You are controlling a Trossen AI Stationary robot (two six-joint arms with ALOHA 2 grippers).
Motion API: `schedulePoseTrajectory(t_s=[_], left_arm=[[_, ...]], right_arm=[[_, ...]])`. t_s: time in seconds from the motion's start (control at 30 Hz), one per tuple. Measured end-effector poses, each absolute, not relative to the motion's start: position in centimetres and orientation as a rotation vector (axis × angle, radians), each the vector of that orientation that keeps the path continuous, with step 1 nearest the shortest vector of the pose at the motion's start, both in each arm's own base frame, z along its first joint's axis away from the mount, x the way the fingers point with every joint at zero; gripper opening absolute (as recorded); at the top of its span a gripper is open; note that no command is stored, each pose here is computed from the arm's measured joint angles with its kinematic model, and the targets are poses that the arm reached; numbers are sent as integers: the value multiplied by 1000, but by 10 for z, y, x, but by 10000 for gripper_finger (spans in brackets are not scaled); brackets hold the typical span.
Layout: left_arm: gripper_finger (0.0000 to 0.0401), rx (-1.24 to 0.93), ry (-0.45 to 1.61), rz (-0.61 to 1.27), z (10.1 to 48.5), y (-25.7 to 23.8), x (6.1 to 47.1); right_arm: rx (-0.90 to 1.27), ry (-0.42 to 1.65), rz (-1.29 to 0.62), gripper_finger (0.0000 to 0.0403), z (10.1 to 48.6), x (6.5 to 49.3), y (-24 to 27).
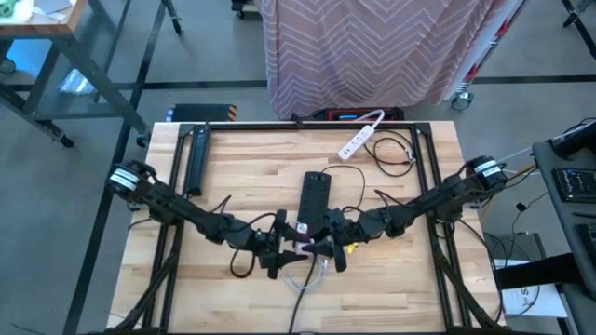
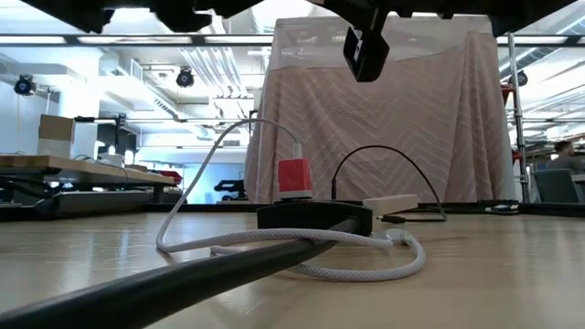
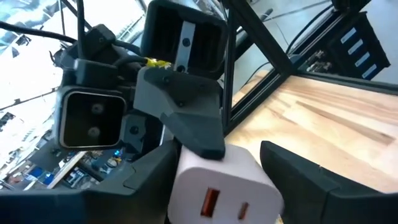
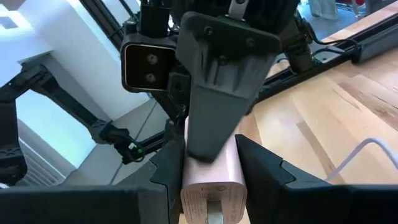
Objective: Insert USB
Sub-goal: Insert the pink charger adapter into the white outlet extension
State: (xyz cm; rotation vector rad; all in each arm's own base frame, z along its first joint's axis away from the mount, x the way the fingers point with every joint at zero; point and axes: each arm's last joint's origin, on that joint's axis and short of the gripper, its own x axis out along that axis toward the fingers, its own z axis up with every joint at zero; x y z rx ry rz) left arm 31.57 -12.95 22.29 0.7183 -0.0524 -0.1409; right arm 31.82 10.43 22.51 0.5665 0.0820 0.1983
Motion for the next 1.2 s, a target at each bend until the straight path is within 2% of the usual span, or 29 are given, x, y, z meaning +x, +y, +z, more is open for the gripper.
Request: schedulePoseTrajectory(t_s=[0.3, 0.6, 0.77, 1.2], left_arm=[[198, 710, 23, -152, 223, -138, 332], [253, 691, 12, -155, 228, -140, 327], [267, 692, 10, -156, 228, -140, 327], [243, 680, 0, -155, 229, -140, 326]], right_arm=[[563, 106, 239, 106, 223, 318, 106], [546, 77, 240, 106, 226, 318, 105], [523, 77, 260, 106, 227, 319, 105], [518, 79, 273, 106, 227, 318, 106]])
